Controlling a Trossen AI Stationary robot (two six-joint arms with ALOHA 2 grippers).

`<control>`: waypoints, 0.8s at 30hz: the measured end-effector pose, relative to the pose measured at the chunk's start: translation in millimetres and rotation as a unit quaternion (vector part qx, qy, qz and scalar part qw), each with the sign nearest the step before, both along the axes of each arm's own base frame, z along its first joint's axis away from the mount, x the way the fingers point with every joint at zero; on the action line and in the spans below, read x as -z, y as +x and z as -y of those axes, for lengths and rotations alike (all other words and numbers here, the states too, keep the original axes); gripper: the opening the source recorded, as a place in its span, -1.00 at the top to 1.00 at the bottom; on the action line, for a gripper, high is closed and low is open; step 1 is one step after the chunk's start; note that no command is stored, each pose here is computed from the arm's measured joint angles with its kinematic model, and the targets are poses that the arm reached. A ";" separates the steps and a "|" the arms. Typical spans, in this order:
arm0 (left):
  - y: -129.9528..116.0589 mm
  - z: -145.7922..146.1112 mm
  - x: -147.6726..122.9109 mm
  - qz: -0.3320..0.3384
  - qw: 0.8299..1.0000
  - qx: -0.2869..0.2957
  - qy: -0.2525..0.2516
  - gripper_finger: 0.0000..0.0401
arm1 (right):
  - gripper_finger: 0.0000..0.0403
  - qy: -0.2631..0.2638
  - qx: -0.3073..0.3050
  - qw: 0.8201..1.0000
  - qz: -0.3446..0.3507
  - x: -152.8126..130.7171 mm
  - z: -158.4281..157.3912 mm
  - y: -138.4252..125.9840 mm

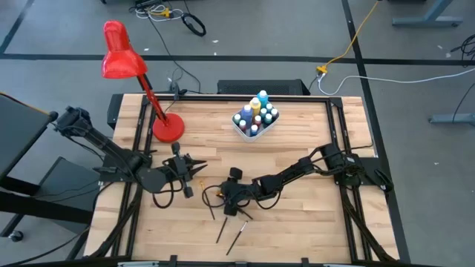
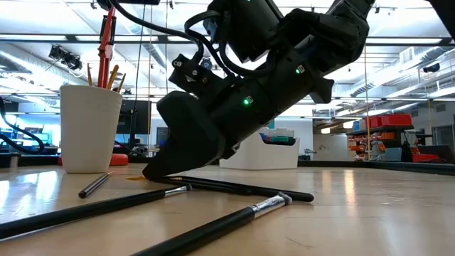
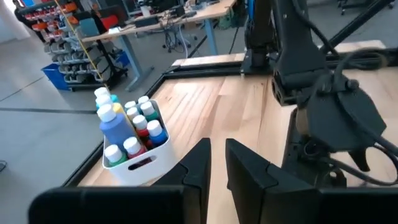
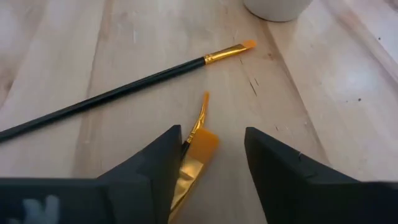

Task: Pick & Place Paint Supplies
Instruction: Put the gold paint brush into the white cup

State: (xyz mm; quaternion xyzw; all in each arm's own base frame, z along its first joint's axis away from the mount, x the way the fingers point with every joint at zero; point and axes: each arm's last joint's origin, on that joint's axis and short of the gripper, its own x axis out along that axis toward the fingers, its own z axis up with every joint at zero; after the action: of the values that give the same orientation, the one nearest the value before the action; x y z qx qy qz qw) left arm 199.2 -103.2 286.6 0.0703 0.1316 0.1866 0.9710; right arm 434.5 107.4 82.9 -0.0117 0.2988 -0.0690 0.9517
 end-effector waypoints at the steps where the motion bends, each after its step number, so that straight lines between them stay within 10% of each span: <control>1: 1.1 1.0 1.1 -0.001 1.000 0.002 0.000 0.71 | 0.13 0.001 0.002 1.000 -0.003 0.2 0.6 -0.1; 12: 5.9 5.7 4.8 0.001 0.999 0.027 -0.039 0.71 | 0.95 0.038 0.004 0.999 -0.028 3.8 1.4 -2.9; 24: 6.0 5.7 4.1 0.006 0.999 0.025 -0.042 0.71 | 0.97 0.032 -0.030 0.999 -0.022 -46.3 1.2 -11.9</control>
State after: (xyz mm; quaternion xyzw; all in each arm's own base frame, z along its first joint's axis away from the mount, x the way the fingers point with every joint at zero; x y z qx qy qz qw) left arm 205.2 -108.9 282.5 0.0316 0.1322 0.1565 0.9783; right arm 422.6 106.2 129.2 0.0080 0.3217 -0.0308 0.9463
